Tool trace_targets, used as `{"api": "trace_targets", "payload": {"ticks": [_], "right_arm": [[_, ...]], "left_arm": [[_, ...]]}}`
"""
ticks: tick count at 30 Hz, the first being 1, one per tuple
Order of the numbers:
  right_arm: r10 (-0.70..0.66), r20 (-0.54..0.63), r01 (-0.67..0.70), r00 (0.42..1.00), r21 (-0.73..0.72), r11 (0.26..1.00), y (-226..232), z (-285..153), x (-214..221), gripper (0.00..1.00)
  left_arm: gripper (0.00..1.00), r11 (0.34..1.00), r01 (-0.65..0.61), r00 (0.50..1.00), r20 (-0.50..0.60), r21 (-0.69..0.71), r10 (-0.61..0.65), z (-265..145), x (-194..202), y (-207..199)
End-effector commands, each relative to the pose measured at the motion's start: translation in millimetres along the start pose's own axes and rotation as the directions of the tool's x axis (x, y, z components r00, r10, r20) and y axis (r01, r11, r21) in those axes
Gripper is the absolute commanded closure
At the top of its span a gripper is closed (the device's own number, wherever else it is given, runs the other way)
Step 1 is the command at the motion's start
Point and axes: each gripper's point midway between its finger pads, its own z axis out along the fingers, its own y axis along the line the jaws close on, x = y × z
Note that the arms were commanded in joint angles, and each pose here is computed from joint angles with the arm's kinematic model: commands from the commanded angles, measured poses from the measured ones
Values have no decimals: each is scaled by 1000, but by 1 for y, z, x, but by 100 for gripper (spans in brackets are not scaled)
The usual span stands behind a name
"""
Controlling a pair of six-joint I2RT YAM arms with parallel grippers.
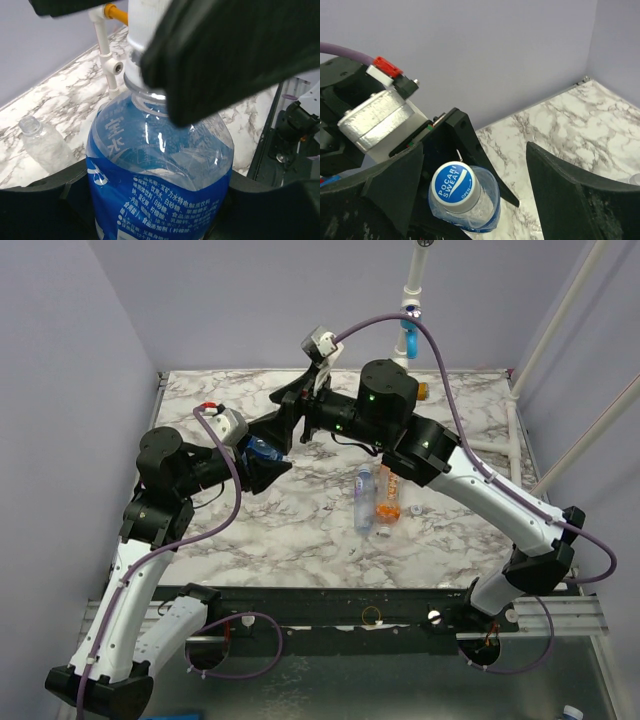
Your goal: Unscrew the bottle caps
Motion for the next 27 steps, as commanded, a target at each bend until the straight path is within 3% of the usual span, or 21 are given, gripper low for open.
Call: {"api": "trace_targets", "payload": {"ticks": [1,4,10,14,19,22,24,27], "right_arm": [[37,-35,-36,999,32,999,-4,3,8,17],[45,-43,-44,998,31,999,-4,4,11,25],[47,-28,-46,998,41,998,-6,3,9,65],[38,-2,-38,999,31,999,-3,0,2,80],[0,29,1,1000,-49,999,12,-8,-9,91],[-36,56,45,998,-176,983,35,-19,-13,93],[-69,83,92,994,-311,946,60,-34,-16,92],[-117,143,176,983,-529,830,100,-63,-13,92]], "left_arm": [[100,996,-51,999,6,-80,52,-3,0,14],[100,995,-49,999,5,-83,50,-3,0,14],[100,996,-42,999,5,-82,43,-3,1,14],[100,996,-33,999,5,-87,33,-3,2,14],[100,999,14,1000,11,-33,-14,-2,-1,3],[100,994,70,997,6,79,-71,-2,-5,-19],[100,974,122,993,-16,190,-121,-4,-7,-38],[100,911,220,975,-77,349,-206,-11,-11,-68]]}}
